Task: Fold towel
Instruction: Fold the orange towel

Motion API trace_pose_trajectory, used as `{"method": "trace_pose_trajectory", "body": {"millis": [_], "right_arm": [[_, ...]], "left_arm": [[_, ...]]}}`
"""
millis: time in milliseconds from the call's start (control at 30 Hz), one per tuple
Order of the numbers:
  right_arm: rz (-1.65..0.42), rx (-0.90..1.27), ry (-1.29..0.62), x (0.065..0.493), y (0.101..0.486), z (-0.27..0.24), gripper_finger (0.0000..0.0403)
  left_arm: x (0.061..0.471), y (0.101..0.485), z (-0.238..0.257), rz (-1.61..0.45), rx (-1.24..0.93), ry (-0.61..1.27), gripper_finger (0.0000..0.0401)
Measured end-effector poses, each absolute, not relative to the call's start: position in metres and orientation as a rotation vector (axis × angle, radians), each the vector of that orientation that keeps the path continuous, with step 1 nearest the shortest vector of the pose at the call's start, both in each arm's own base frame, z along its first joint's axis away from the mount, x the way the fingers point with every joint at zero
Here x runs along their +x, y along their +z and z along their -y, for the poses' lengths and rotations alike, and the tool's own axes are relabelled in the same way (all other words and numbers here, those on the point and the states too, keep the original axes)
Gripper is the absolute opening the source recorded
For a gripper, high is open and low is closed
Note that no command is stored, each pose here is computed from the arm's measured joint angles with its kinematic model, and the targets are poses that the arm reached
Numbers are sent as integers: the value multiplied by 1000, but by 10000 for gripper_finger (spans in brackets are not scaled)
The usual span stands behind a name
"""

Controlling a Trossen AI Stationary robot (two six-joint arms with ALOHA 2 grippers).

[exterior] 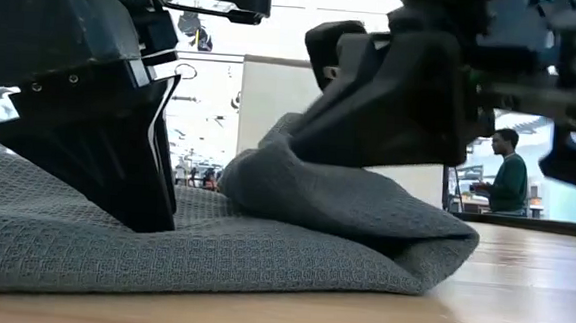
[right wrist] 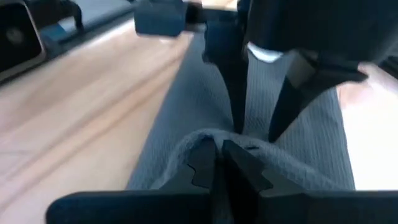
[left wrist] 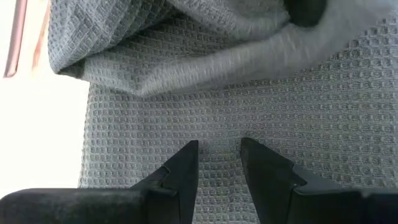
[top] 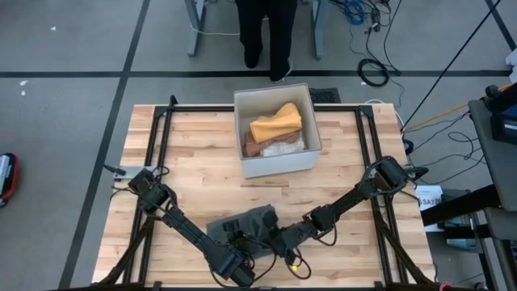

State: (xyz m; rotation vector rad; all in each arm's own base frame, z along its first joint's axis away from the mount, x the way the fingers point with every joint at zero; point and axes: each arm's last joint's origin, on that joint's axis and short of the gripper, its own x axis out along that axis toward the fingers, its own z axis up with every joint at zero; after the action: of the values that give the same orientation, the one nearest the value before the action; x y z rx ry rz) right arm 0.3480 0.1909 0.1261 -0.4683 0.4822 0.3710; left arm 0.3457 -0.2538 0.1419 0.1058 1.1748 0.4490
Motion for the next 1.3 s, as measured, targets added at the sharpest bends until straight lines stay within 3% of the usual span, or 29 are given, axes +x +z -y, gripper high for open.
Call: {"method": "trace_pose_trajectory", "body": {"millis": [267,500,667,900,1133,1300], "right_arm": [[-425,-418,442,351,131,-192,47],[-415,-418,481,346,136,-200,145],[-392,-463,421,327,167,-213,195],[-568,-552,132,289,197,-205,187],[-823,-509,-114,282,167,-180,160],[-819,-525,-124,304,141,-174,141]], "left_arm": [[347,142,255,-1162,112,436,131],[347,142,255,-1161,112,435,131],[347,142,255,-1161,112,434,131],[347,142,255,-1161,112,433,131],[347,142,256,-1156,106,430,131],[347,142,256,-1156,106,429,131]]}}
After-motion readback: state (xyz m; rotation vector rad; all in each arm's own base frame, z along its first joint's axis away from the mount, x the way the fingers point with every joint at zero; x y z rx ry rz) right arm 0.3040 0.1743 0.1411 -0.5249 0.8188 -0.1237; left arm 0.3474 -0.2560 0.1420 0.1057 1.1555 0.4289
